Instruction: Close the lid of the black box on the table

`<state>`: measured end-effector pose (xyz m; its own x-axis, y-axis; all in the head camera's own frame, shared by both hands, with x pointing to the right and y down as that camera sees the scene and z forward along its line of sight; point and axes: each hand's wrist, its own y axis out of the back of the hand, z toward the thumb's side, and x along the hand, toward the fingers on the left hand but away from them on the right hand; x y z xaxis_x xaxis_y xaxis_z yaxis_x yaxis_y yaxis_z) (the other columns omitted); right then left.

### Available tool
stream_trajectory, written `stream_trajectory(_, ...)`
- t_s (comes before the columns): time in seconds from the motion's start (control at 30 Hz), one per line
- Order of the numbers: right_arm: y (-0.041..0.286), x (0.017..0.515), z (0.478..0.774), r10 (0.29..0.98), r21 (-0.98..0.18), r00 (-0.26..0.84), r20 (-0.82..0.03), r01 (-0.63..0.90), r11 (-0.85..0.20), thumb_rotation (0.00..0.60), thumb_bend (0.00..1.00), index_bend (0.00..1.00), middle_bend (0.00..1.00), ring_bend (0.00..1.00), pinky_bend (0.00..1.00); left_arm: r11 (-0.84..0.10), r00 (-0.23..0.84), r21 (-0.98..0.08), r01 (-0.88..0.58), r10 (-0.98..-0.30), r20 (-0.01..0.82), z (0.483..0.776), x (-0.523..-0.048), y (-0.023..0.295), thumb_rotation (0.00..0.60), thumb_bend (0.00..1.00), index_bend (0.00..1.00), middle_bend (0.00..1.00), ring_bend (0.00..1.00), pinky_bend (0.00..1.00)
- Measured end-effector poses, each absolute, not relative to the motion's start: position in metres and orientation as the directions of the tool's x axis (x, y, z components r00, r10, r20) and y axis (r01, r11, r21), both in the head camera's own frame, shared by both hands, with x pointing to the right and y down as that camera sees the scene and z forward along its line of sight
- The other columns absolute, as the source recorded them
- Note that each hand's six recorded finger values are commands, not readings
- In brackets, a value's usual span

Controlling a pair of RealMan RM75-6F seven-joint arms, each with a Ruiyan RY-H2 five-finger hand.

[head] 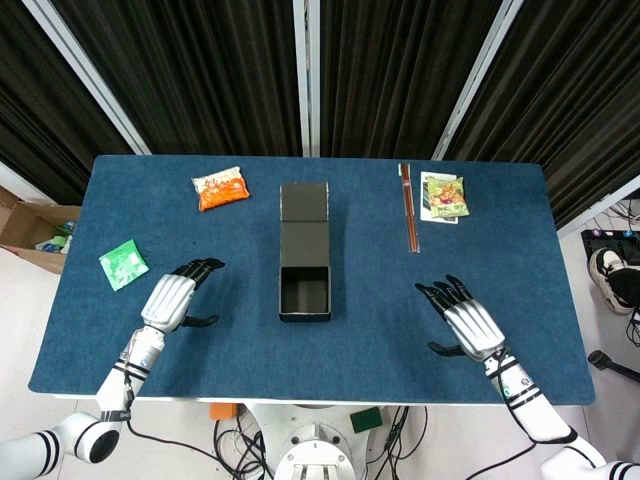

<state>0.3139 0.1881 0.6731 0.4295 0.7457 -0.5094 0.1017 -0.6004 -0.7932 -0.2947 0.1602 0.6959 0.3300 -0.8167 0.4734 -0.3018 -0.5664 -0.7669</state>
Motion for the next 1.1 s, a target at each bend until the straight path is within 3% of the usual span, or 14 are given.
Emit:
stream_trajectory(0.07,0.187,0.314,0.673,0.751,-0.795,0.427,-0.504,0.111,-0.597,0.6,0.18,0.04,0.21,0.08,0.06,-0.57,0.328,-0.763,-0.305,-0.815,0.478,0.698,-0.296,0.16,0.6,0.09,0.17,0.15,0.16,0.29)
stream_trajectory(0.13,0.185,0.315,0.671,0.758,-0.8,0.424,-0.495,0.118,-0.589,0.6,0.18,0.04,0.21,0.08,0.06,-0.575,0.324,-0.759,-0.304,-0.812,0.485,0.701,-0.298,0.16,0.6,0.09,0.17,0.14,0.17,0.37)
stream_trajectory(0.2,0.181,0.316,0.666,0.77,-0.81,0.422,-0.479,0.126,-0.573,0.6,0.18,0.04,0.21,0.08,0.06,-0.576,0.319,-0.76,-0.301,-0.812,0.489,0.702,-0.3,0.159,0.6,0.09,0.17,0.14,0.24,0.56)
stream_trajectory(0.27,0.176,0.318,0.659,0.784,-0.824,0.42,-0.457,0.132,-0.551,0.6,0.18,0.04,0.21,0.08,0.06,-0.578,0.318,-0.756,-0.307,-0.811,0.491,0.702,-0.3,0.159,0.6,0.09,0.15,0.14,0.36,0.82)
stream_trajectory(0.33,0.172,0.319,0.651,0.797,-0.838,0.419,-0.436,0.135,-0.529,0.6,0.18,0.04,0.21,0.08,0.06,-0.582,0.312,-0.746,-0.324,-0.81,0.496,0.702,-0.301,0.159,0.6,0.09,0.13,0.11,0.51,0.98)
stream_trajectory(0.47,0.162,0.324,0.63,0.822,-0.869,0.418,-0.387,0.133,-0.477,0.6,0.18,0.04,0.21,0.08,0.06,-0.606,0.308,-0.708,-0.362,-0.795,0.523,0.704,-0.299,0.159,0.6,0.07,0.02,0.03,0.62,1.0)
stream_trajectory(0.77,0.155,0.334,0.596,0.856,-0.904,0.403,-0.323,0.138,-0.406,0.6,0.18,0.04,0.21,0.08,0.05,-0.687,0.3,-0.554,-0.47,-0.715,0.632,0.727,-0.29,0.166,0.6,0.06,0.0,0.0,0.63,1.0)
stream_trajectory(1.1,0.158,0.34,0.596,0.864,-0.903,0.383,-0.326,0.145,-0.405,0.6,0.18,0.04,0.21,0.08,0.05,-0.717,0.351,-0.433,-0.546,-0.665,0.659,0.747,-0.258,0.163,0.599,0.06,0.0,0.0,0.63,1.0)
